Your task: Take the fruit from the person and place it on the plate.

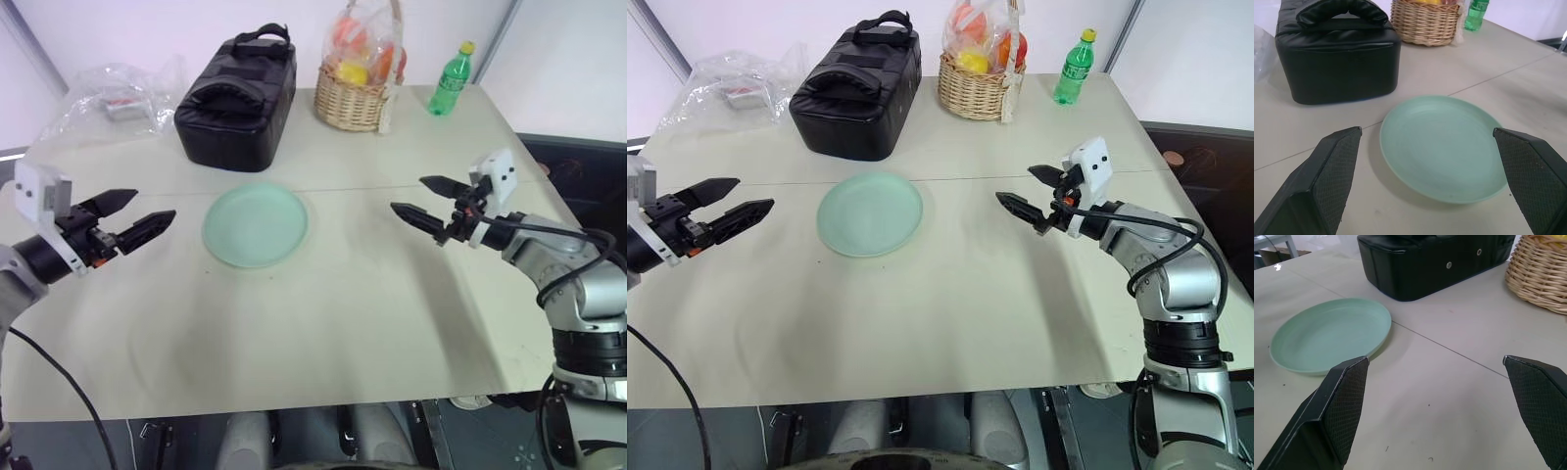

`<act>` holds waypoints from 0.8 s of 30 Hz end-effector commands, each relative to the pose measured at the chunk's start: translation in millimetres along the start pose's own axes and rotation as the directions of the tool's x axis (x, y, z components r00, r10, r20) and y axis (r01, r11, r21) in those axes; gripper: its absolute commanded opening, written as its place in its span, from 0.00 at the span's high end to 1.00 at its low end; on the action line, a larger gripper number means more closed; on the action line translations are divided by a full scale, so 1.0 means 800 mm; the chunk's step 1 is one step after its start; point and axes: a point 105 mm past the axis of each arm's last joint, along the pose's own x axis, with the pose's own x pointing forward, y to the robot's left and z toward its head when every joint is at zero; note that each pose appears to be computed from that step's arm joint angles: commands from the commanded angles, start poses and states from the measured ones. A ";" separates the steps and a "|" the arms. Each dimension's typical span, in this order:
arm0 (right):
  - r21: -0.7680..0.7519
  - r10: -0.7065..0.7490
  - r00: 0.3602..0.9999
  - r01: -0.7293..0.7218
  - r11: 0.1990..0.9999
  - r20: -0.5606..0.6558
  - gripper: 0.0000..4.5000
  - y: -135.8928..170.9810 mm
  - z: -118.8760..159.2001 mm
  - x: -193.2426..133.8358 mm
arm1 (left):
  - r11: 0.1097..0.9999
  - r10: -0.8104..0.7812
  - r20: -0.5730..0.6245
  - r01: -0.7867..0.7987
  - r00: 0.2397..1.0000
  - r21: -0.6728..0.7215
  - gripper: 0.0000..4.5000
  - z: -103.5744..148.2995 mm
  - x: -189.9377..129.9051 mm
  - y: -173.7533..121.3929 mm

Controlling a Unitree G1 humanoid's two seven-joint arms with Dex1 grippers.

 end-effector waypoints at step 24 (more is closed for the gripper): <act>-0.037 -0.016 0.999 0.018 0.999 0.039 0.01 -0.001 0.010 -0.001 | 0.997 0.063 0.047 -0.065 0.997 0.044 0.00 0.015 0.002 0.012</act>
